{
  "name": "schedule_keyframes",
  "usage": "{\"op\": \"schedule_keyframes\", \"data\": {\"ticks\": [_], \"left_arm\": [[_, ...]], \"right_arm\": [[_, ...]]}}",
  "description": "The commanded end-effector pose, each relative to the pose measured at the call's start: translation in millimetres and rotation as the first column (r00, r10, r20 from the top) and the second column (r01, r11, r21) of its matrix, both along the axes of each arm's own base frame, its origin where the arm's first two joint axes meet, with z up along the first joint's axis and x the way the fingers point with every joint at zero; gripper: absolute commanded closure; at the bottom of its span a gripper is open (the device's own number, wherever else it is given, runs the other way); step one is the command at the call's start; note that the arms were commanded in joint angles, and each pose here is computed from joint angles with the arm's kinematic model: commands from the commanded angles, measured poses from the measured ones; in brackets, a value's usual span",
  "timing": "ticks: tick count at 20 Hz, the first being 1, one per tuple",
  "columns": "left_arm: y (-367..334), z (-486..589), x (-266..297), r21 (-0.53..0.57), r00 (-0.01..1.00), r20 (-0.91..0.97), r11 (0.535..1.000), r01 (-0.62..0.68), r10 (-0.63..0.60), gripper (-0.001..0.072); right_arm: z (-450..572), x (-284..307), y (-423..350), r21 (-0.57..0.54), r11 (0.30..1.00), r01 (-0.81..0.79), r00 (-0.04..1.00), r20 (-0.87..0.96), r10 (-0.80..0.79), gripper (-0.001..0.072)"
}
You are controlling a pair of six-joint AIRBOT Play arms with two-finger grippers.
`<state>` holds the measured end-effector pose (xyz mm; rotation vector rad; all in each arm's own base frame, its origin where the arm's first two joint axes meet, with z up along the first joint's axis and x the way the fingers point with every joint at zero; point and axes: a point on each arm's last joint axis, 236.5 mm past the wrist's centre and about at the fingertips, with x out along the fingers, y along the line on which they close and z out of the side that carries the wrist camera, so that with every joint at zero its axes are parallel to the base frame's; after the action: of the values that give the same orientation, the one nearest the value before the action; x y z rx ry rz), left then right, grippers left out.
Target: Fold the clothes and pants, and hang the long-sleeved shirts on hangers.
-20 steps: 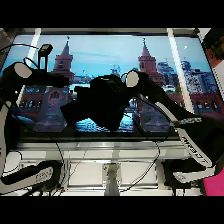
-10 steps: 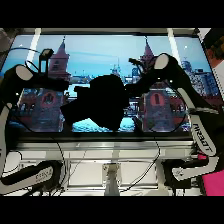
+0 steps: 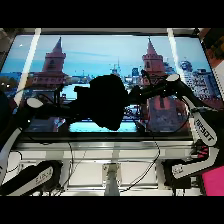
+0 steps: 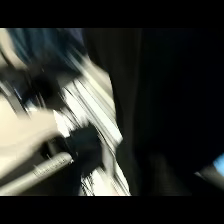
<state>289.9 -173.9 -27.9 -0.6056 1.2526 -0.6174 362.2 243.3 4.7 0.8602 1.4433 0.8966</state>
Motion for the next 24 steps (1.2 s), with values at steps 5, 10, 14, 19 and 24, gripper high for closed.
{"op": "schedule_keyframes", "data": {"ticks": [5,10,14,19,24], "left_arm": [[-36,-22,8,-0.06,0.993,-0.017,0.991,-0.118,0.117,0.0128],[-67,-35,8,-0.101,0.985,-0.085,0.982,-0.16,0.152,0.0181],[-73,-25,16,-0.126,0.986,-0.063,0.979,-0.161,0.154,0.0702],[-52,76,77,-0.098,0.927,0.344,0.988,-0.12,0.147,0.0705],[-34,174,113,-0.022,0.766,0.634,0.992,-0.124,0.11,0.0704]], "right_arm": [[-31,70,-6,-0.13,0.96,0.247,0.962,0.151,-0.227,0.0081],[-44,65,10,-0.165,0.959,0.232,0.967,0.145,-0.209,0.0123],[-36,72,16,-0.162,0.959,0.231,0.961,0.19,-0.199,0.0697],[61,118,6,-0.051,0.972,0.23,0.916,0.349,-0.199,0.07],[154,92,76,0.037,0.996,0.076,0.896,0.436,-0.084,0.0701]]}}
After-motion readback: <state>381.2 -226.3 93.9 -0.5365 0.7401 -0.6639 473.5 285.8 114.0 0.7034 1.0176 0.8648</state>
